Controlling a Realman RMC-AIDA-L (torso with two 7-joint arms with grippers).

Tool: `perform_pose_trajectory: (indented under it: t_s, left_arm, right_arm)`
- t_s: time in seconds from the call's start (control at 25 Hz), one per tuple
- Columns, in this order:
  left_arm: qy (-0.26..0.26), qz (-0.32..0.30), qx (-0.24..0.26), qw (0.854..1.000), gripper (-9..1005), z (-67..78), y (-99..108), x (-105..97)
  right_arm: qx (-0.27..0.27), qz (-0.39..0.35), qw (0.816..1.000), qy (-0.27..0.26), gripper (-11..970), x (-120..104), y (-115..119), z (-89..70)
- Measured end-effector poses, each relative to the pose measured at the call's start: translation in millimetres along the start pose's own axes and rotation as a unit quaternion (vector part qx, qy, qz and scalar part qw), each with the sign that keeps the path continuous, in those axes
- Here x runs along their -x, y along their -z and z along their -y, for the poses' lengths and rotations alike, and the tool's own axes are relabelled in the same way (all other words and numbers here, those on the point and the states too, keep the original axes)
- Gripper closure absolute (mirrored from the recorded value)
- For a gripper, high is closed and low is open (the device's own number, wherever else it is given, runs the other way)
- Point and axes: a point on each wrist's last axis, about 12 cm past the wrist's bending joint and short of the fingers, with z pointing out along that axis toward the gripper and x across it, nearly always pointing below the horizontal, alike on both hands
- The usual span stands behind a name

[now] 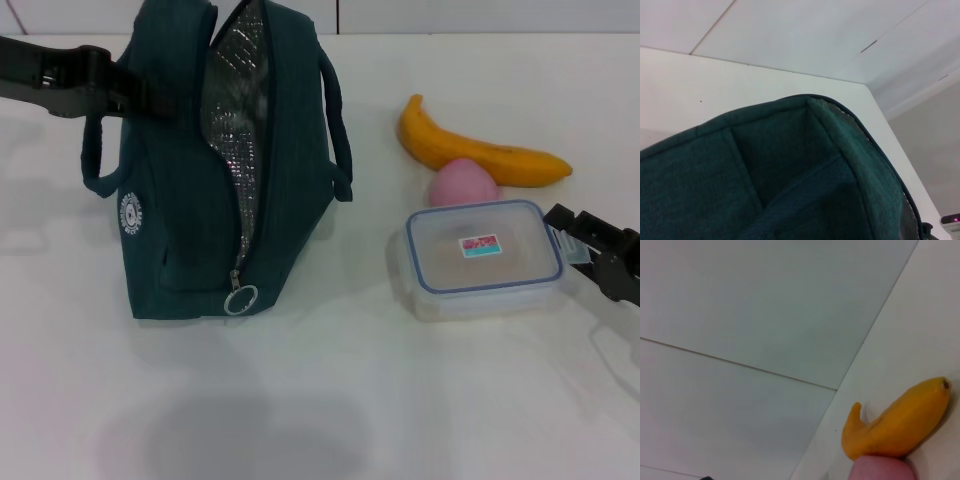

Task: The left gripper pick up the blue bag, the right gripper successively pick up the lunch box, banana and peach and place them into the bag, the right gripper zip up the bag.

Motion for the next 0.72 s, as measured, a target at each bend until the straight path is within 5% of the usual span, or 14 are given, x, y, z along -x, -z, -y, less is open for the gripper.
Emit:
perform_pose_trajectory:
  t_s: [0.72]
  left_arm:
    - [-0.001, 0.0, 0.0, 1.0, 953, -0.4, 0.0, -0.5]
  right_arm:
    - [0.018, 0.008, 1.0, 0.016, 827, 0.4, 1.6, -3.7]
